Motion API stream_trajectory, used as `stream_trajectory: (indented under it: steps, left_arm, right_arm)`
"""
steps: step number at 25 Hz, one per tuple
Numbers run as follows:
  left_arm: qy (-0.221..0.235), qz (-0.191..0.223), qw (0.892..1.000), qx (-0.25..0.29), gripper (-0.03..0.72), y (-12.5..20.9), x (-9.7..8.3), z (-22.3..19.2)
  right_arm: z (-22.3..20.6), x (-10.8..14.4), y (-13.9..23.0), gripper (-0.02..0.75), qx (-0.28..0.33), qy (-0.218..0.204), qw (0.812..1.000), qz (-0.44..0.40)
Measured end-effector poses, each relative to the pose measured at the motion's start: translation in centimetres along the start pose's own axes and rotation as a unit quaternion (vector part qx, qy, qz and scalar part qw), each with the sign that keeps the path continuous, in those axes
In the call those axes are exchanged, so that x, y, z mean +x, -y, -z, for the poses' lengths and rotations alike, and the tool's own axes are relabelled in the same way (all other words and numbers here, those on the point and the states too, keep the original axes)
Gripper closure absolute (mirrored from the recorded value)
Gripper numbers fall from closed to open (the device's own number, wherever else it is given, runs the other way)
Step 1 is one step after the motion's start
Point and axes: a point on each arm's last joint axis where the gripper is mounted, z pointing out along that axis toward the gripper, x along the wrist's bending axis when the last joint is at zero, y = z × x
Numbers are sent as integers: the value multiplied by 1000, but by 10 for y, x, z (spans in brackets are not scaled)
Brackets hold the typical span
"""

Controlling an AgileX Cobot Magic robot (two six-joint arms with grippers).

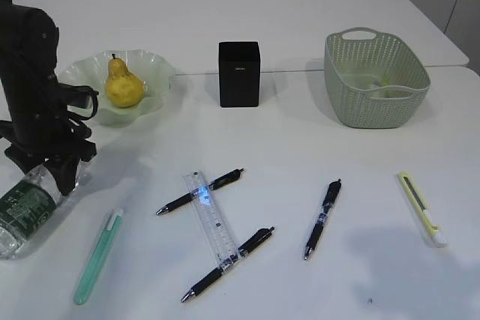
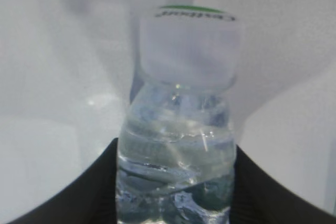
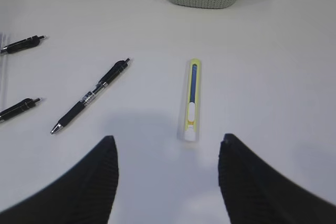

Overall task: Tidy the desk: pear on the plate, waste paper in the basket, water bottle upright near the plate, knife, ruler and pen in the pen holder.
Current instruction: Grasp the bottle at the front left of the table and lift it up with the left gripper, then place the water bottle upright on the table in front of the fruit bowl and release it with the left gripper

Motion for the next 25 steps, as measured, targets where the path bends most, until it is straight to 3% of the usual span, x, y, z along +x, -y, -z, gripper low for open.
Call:
stream_trajectory:
  steps: [3, 6, 13, 19, 23, 25]
  left_arm:
    - [4, 3, 1000, -24, 351, -1, 0, 9]
    - [6, 17, 996, -84, 351, 1, 1, 37]
    - [4, 32, 970, -239, 351, 20, 6, 120]
    - [5, 43, 929, -368, 351, 38, 8, 170]
    - [9, 62, 900, -431, 351, 53, 8, 174]
    - [10, 65, 880, -470, 351, 64, 7, 170]
  right_arm:
    - [0, 0, -1, 260, -4, 0, 1000, 0]
    - [0, 0, -3, 260, -17, 1, 1000, 3]
    - [0, 0, -5, 260, -28, 2, 1000, 6]
    - [0, 0, -5, 260, -29, 2, 1000, 8]
    - [0, 0, -5, 260, -29, 2, 1000, 11]
    - [0, 0, -5, 260, -29, 2, 1000, 11]
